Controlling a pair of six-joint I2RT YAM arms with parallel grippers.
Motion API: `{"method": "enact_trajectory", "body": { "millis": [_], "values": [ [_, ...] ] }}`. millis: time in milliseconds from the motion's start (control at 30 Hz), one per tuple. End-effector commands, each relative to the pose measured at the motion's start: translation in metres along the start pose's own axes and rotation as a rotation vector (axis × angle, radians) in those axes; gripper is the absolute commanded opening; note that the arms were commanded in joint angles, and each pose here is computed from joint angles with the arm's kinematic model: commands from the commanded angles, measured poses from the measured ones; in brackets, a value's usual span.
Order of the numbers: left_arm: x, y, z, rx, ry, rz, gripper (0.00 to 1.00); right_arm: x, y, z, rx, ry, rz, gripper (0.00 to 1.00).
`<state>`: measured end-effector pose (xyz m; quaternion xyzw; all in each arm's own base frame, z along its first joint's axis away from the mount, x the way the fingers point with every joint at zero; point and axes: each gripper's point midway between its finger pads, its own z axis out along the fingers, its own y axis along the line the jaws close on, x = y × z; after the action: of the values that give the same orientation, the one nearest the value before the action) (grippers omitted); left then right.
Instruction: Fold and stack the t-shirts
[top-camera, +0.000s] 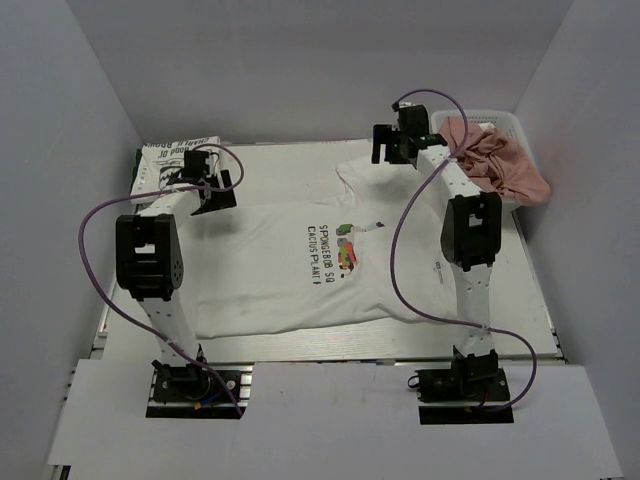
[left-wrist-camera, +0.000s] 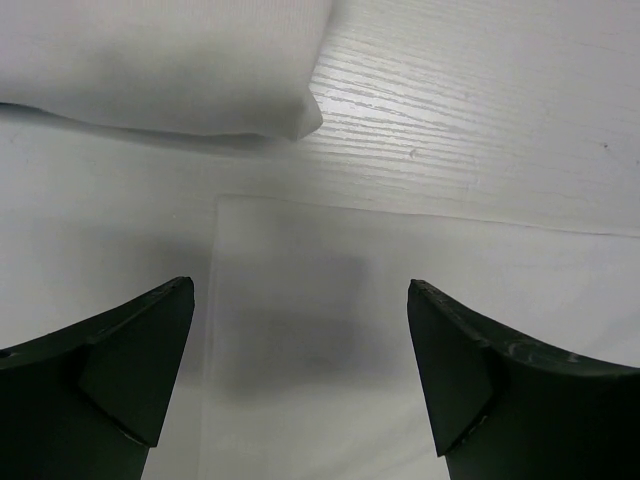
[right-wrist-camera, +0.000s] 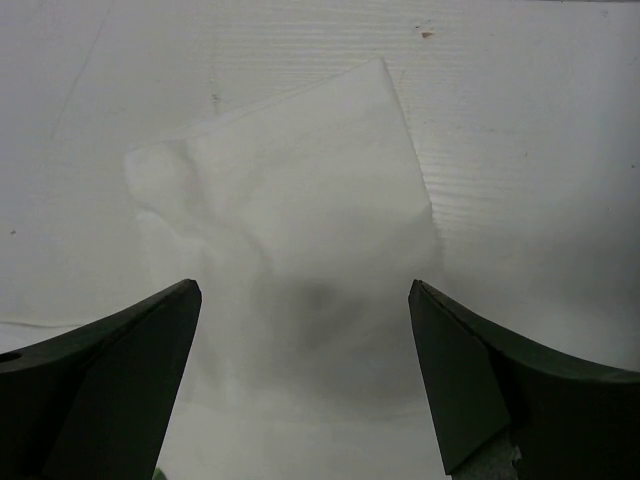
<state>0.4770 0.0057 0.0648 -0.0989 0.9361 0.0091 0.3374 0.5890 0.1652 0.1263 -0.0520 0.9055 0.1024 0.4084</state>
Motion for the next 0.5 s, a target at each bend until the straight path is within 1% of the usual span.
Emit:
{"method": "enact_trajectory", "body": {
  "millis": [0,33,133,167,200,233,300,400,467],
  "values": [
    [-0.009,0.0,0.004,0.012,-0.011,0.018,0.97,-0.052,0.0,0.006,-0.012,-0.177,-0.034,0.9],
    [-0.01,0.004,0.005,-0.01,-0.014,0.003,0.97,-0.047,-0.004,0.021,0.006,-0.176,-0.029,0.9],
    [0.002,0.009,0.01,-0.022,0.015,-0.032,0.97,-0.052,-0.007,0.037,0.01,-0.209,-0.023,0.9],
    [0.002,0.01,0.01,-0.023,0.015,-0.032,0.97,-0.039,-0.01,0.054,0.013,-0.191,-0.023,0.9],
    [0.007,0.01,0.011,-0.025,0.025,-0.031,0.97,-0.041,-0.009,0.057,0.018,-0.201,-0.024,0.9],
    [0.004,0.015,0.011,-0.056,0.01,-0.056,0.97,-0.042,-0.01,0.059,0.023,-0.205,-0.017,0.9],
    [0.006,0.019,0.017,-0.064,0.019,-0.073,0.97,-0.032,-0.016,0.072,0.04,-0.2,-0.009,0.9],
    [0.004,0.016,0.023,-0.04,0.034,-0.098,0.93,-0.024,-0.018,0.085,0.034,-0.197,0.002,0.9],
    [0.011,0.014,0.029,-0.035,0.058,-0.112,0.89,-0.02,-0.015,0.091,0.026,-0.194,0.013,0.9]
  ]
}}
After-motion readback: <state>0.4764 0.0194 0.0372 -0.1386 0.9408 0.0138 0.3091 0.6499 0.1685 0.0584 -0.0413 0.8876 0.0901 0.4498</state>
